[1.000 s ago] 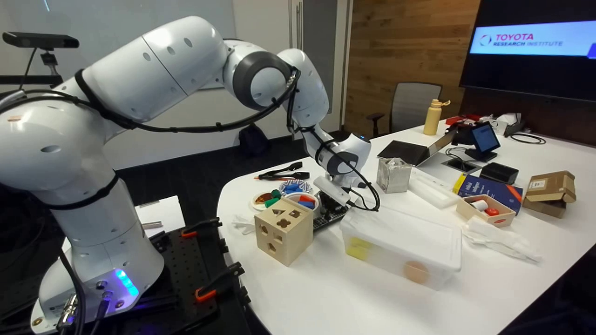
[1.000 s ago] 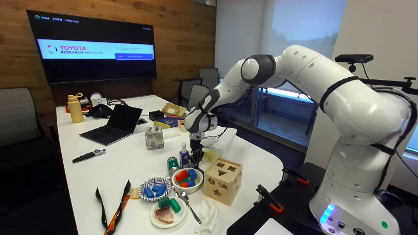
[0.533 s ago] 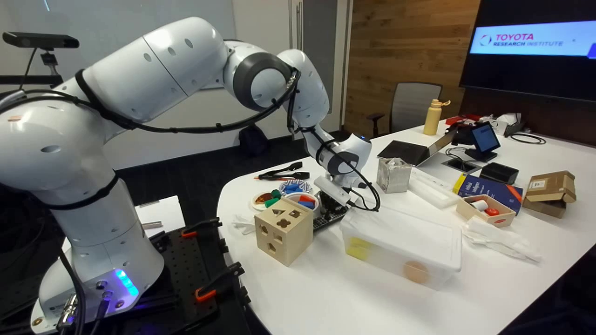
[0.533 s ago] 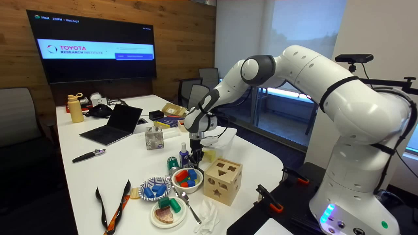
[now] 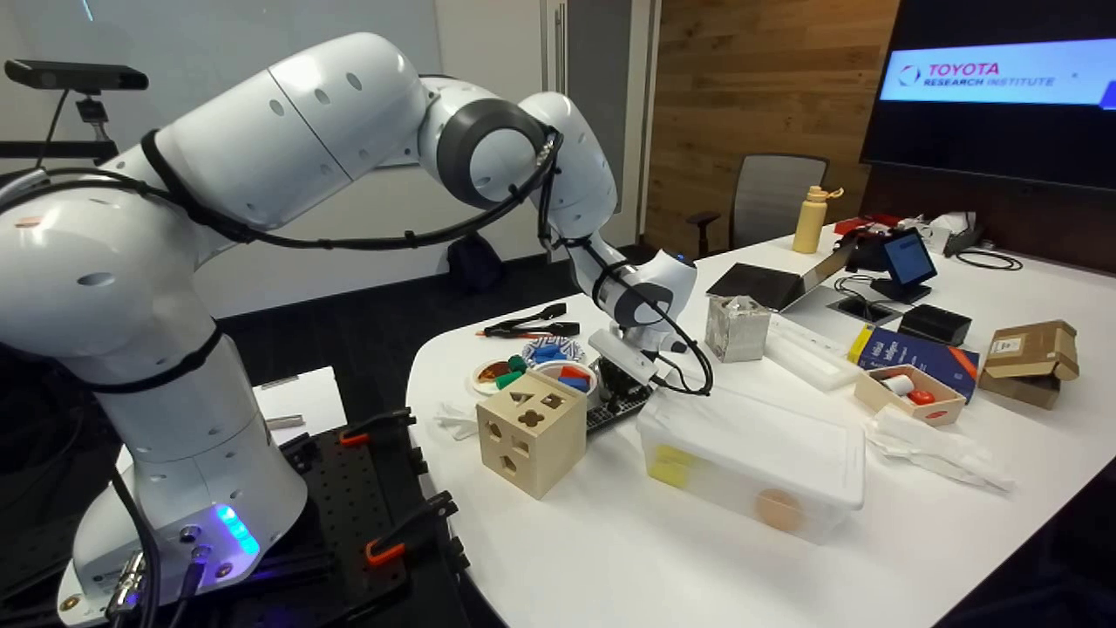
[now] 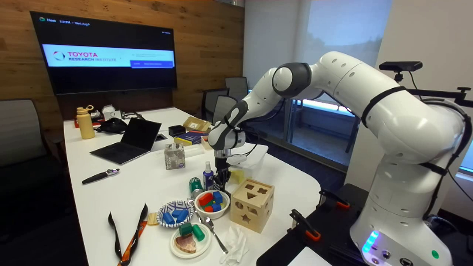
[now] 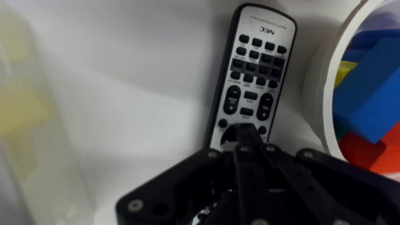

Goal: Press a button on the remote

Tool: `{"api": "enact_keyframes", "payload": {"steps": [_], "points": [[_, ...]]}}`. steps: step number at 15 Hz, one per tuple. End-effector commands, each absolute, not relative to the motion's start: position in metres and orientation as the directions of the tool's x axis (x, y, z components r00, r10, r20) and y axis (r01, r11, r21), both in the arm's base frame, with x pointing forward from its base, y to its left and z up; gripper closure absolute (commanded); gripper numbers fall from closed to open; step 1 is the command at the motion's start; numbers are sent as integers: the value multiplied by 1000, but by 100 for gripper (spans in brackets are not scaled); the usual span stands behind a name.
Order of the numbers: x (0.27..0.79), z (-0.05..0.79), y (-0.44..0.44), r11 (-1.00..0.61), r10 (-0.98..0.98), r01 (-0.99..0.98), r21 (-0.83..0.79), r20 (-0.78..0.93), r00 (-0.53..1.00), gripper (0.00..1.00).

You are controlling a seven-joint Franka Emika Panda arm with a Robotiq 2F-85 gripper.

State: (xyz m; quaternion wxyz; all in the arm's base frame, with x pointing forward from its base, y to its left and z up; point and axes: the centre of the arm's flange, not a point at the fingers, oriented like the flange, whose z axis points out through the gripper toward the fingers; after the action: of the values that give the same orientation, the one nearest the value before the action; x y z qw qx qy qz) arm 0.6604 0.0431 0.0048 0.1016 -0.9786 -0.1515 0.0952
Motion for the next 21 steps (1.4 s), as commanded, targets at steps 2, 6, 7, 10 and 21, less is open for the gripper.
{"api": "enact_keyframes", "payload": {"steps": [2,6,7,10,21], "points": [[653,38,43,-938,321,287,-196,-178,930,100],[656,84,44,-933,338,309,-187,-153,929,100],[657,98,42,-932,340,311,-188,-147,929,100],[663,144,36,-931,339,314,-184,-121,933,100],[670,229,5,-924,350,308,-228,-177,920,7]]}}
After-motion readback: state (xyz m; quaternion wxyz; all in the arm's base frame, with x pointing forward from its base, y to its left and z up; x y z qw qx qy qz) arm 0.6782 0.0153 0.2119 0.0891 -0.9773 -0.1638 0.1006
